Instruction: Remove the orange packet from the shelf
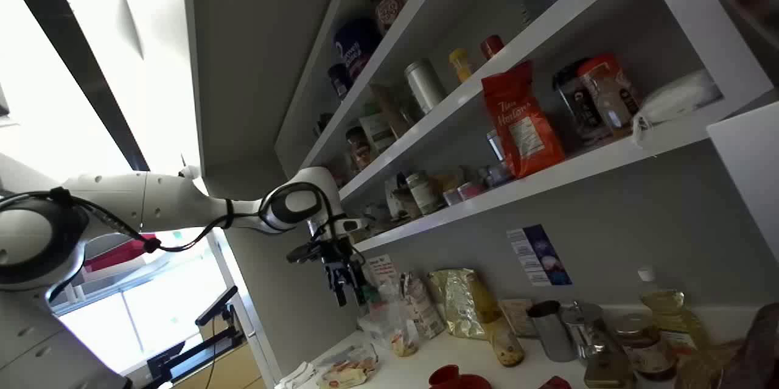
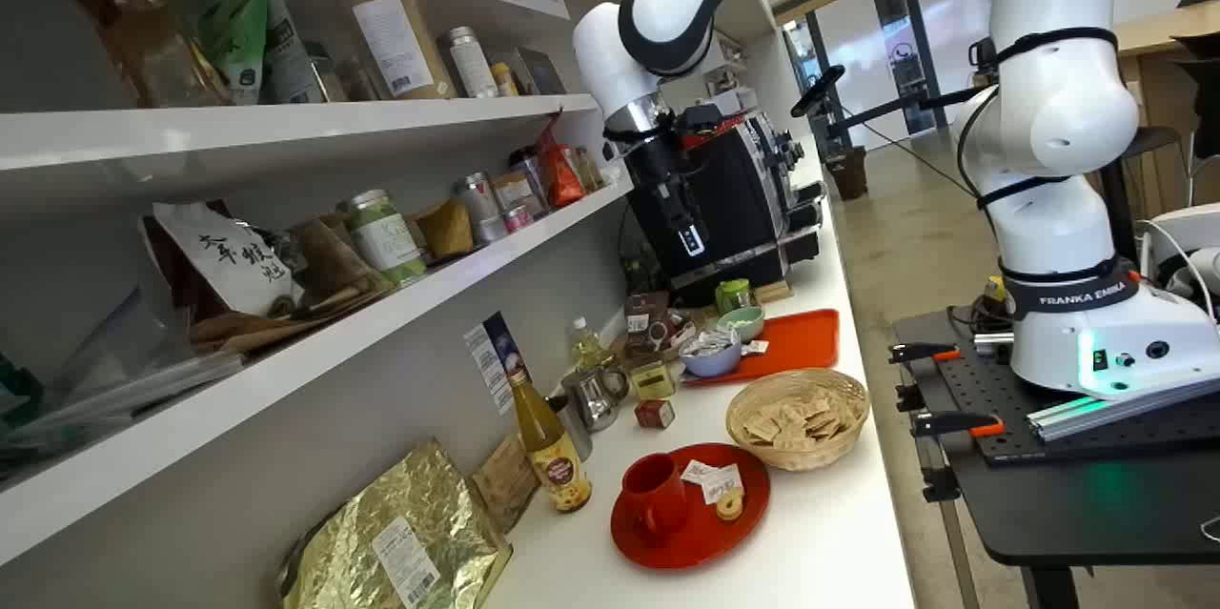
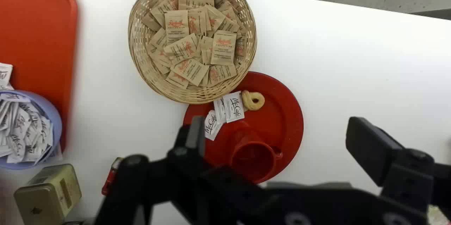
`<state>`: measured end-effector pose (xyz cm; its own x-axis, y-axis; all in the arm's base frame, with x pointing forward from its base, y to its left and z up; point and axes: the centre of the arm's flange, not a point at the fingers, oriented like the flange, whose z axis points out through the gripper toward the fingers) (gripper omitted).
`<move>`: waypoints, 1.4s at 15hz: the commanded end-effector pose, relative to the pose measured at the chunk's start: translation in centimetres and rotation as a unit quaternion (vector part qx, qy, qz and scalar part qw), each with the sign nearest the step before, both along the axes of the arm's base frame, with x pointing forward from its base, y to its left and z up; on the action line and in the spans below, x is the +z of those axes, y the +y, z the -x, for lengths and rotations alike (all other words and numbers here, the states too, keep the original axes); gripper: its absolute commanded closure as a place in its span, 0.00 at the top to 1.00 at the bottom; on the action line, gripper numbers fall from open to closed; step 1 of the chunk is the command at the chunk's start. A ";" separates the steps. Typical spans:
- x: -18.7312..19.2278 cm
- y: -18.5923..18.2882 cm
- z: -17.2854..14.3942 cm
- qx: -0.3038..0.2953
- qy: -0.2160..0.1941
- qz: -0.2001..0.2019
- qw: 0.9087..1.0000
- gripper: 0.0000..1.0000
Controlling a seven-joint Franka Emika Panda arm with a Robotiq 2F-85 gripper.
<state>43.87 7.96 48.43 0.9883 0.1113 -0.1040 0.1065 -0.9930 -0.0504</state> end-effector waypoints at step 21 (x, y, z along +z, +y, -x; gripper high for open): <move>-0.1 -0.2 -0.3 -0.008 -0.010 0.001 1.000 1.00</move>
<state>43.88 7.96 48.47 0.9885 0.1113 -0.1026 0.1065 -0.9930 -0.0504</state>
